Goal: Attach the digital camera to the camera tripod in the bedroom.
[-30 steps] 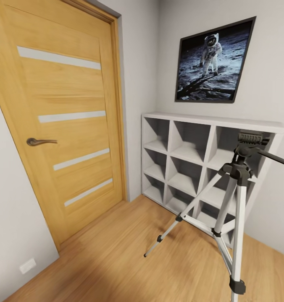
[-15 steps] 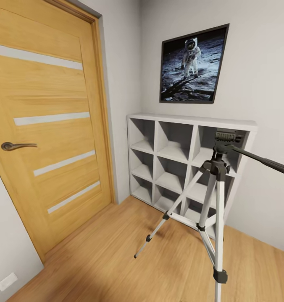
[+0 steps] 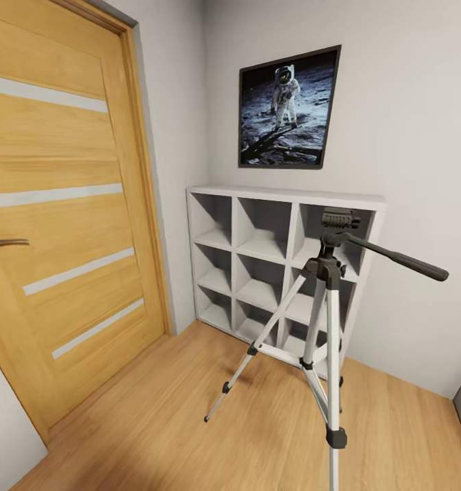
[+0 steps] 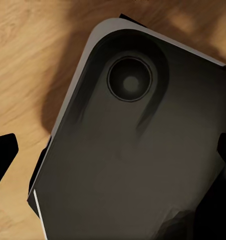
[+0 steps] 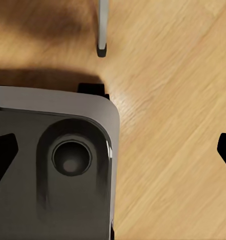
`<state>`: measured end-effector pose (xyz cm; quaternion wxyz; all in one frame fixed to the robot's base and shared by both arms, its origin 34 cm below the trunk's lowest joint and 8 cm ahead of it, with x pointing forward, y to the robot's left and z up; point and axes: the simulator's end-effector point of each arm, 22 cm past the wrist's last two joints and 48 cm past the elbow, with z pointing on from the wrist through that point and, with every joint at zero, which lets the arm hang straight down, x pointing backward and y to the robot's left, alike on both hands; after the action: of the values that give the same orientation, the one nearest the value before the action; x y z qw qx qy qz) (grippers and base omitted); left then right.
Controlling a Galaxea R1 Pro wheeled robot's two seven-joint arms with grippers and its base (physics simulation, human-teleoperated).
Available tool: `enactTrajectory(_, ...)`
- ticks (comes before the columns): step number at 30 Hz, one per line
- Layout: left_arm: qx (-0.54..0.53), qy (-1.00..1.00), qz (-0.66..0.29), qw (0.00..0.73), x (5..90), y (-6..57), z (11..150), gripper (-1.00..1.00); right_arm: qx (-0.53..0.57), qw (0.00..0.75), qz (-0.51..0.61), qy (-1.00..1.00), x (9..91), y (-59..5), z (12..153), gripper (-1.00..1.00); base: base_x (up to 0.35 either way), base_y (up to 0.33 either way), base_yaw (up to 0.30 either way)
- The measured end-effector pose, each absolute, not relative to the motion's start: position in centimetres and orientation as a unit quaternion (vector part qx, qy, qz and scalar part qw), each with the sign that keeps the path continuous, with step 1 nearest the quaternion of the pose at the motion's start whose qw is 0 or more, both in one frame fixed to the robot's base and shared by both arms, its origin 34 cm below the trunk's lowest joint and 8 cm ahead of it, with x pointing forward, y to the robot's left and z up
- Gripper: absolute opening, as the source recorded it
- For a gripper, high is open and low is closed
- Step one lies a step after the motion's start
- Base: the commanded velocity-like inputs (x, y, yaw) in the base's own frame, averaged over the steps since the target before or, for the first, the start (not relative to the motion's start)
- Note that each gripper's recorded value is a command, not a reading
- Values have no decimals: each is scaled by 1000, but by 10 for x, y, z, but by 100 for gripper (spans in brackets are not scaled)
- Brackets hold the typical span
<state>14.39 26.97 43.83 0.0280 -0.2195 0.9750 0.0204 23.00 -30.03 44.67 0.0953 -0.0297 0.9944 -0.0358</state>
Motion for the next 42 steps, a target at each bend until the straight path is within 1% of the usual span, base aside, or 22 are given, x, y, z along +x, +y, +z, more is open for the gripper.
enactTrajectory(11, -220, 975, 21, 28, 144, 270, 438, 100, -30, 95, -36, 994, 230, -301, 447, 100, 0, 0, -125)
enactTrajectory(42, -219, 975, 21, 28, 144, 270, 438, 100, -31, 95, -35, 994, 230, -301, 447, 100, 0, 0, -4)
